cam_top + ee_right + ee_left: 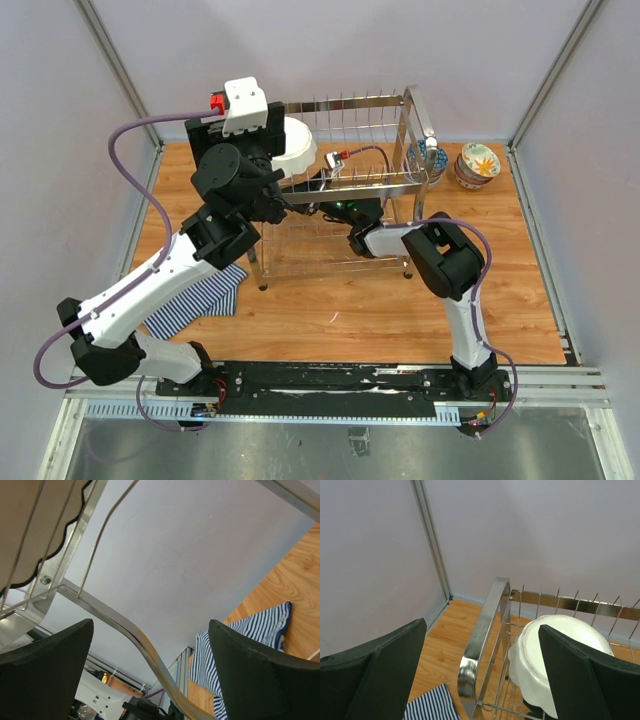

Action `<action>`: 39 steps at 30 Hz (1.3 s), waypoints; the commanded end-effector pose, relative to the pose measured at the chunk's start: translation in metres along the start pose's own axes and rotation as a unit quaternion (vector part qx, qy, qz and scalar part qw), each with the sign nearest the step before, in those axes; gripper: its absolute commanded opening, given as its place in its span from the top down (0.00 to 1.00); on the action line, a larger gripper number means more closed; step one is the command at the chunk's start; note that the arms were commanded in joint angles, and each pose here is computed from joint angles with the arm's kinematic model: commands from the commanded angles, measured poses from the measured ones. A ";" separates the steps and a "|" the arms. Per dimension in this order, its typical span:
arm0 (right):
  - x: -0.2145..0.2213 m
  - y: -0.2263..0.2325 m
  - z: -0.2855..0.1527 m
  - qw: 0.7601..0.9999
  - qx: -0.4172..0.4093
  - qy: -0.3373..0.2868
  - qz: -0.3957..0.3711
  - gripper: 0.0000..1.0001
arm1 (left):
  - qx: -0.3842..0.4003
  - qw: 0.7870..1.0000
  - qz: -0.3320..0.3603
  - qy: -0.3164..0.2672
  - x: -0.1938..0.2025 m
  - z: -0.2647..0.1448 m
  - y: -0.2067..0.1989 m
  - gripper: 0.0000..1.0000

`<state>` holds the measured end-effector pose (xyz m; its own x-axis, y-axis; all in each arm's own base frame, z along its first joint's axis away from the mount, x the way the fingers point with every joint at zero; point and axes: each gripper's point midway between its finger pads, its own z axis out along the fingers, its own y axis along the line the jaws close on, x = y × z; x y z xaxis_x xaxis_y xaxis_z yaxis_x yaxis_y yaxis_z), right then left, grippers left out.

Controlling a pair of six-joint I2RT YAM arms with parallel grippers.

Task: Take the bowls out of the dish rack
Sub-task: Adjust the bowl in the dish rack.

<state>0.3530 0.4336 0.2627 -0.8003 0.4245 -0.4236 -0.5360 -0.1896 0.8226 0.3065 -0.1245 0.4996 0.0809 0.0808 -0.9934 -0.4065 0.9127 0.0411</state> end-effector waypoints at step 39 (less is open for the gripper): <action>0.013 -0.088 -0.023 0.905 0.138 -0.105 -0.388 0.02 | 0.164 0.983 -0.073 0.050 0.018 -0.022 -0.031 0.00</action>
<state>0.3743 0.4357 0.1670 -0.2705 0.5049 -0.8197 -0.7786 0.3860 0.4948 0.2964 -0.1494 0.4773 0.0346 -0.0773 -0.9964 -0.1150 0.9901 -0.0808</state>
